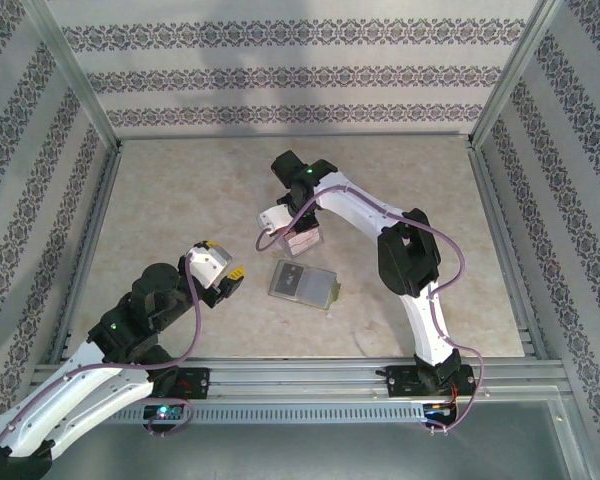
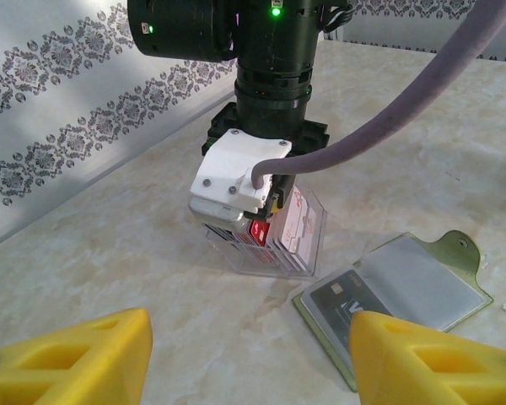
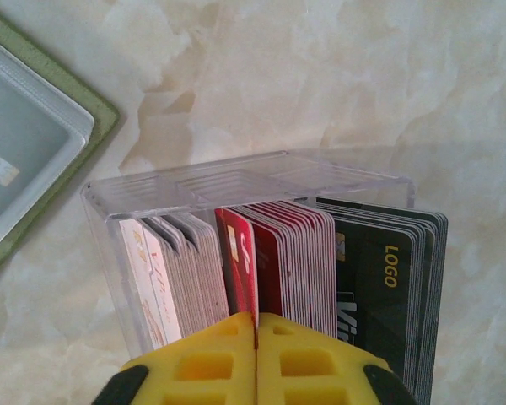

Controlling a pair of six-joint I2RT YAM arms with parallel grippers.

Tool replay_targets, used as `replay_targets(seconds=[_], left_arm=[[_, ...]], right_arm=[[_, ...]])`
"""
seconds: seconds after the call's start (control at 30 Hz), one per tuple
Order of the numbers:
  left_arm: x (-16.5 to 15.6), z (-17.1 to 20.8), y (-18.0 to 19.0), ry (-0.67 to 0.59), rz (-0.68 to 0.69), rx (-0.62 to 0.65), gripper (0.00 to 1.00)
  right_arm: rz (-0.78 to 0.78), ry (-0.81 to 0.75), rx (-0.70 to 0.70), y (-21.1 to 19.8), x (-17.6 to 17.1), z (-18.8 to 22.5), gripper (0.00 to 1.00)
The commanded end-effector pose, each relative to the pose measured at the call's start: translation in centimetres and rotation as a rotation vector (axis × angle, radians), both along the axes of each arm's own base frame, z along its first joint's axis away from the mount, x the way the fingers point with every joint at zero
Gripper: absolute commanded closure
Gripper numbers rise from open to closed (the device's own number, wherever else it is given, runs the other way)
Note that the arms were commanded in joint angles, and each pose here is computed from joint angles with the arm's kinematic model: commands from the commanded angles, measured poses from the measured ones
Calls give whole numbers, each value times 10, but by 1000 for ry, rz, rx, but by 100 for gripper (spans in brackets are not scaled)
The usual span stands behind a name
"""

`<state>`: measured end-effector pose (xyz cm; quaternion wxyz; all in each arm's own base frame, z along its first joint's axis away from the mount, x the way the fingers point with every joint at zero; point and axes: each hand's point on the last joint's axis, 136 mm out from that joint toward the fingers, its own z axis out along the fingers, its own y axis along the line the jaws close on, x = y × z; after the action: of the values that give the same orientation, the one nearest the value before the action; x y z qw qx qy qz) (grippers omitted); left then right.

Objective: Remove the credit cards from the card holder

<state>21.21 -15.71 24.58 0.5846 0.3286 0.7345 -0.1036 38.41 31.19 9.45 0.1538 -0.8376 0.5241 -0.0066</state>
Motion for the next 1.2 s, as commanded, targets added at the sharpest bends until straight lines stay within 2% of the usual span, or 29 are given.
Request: replay_targets(seconds=[0.0,0.13,0.57,0.7,0.83,1.03,1.17], left_arm=[[-1,17,0,-36,-1,-10,36],[-1,17,1,-35,1,-9,36],[-1,18,0,-29,3,-29,36],[-1,18,-1,-29,0,-32,36],[-1,22,0,-34,2,-40,36],[-1,27,3,-29,19,-55,35],[0,30,5,-28,37,-69,32]], right_arm=[[-19,-18,43,7,14,-1,85],[-28,-19,48,6,15,0,80],[-51,-33,67,5,14,15,76],[-70,-33,83,5,13,23,72],[-104,-31,135,7,10,40,66],[-199,-55,245,6,8,79,51],[-308,-128,312,-4,10,107,48]])
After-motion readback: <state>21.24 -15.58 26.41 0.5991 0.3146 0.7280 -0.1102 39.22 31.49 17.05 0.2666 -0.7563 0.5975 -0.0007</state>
